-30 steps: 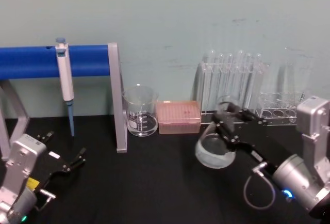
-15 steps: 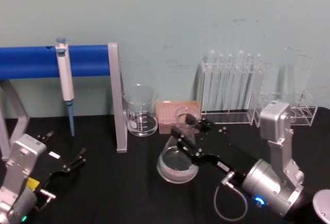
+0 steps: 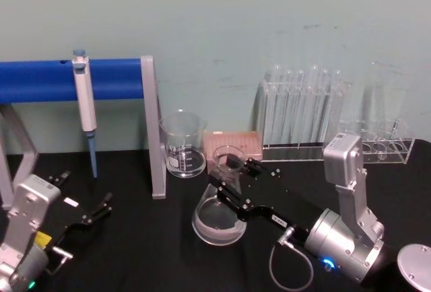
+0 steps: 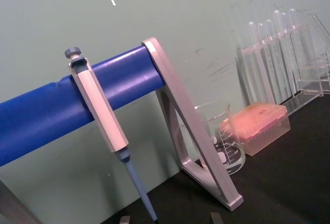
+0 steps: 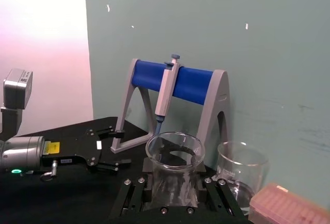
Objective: Grasp the erlenmeyer flask with one hand, shake it three times, then place it back.
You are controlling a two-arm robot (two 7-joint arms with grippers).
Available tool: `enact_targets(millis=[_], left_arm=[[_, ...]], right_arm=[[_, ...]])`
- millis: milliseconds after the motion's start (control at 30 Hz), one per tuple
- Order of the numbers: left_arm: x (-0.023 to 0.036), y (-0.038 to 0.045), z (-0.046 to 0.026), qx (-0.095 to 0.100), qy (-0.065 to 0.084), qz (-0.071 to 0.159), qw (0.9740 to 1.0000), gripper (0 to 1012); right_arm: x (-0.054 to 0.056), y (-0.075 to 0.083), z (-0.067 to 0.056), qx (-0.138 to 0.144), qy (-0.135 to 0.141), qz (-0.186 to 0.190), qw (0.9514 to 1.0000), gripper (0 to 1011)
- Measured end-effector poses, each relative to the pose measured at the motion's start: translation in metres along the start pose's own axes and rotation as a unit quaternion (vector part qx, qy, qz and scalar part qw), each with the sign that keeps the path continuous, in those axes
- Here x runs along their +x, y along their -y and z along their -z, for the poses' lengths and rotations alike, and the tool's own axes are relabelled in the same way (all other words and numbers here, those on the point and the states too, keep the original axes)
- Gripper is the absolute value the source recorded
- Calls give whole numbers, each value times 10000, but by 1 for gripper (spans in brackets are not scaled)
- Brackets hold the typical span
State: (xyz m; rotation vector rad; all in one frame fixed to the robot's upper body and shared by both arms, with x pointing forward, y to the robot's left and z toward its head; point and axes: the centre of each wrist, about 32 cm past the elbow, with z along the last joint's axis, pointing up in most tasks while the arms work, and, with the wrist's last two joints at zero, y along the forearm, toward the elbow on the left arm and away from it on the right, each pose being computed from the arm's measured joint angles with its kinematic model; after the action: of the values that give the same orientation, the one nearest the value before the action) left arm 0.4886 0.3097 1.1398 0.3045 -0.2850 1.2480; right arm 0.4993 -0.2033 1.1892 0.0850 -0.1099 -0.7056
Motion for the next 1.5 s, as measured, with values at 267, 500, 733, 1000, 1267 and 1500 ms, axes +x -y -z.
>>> enact_targets(millis=[267, 500, 733, 1000, 1267, 1500], left_arm=[[0, 0, 0, 0, 0, 0, 10000, 1001], [0, 0, 0, 0, 0, 0, 10000, 1001], [0, 0, 0, 0, 0, 0, 10000, 1001], [0, 0, 0, 0, 0, 0, 10000, 1001], [0, 0, 0, 0, 0, 0, 10000, 1001], [0, 0, 0, 0, 0, 0, 10000, 1001]], right_arm=[[9, -22, 9, -7, 6, -48, 10000, 457], [23, -33, 27, -39, 11, -74, 10000, 458], [42, -35, 60, -75, 7, -104, 9999, 457], [77, -38, 120, -97, 38, -166, 9998, 457], [122, -39, 193, -165, 101, -218, 9996, 457], [151, -40, 263, -264, 92, -255, 9993, 457]])
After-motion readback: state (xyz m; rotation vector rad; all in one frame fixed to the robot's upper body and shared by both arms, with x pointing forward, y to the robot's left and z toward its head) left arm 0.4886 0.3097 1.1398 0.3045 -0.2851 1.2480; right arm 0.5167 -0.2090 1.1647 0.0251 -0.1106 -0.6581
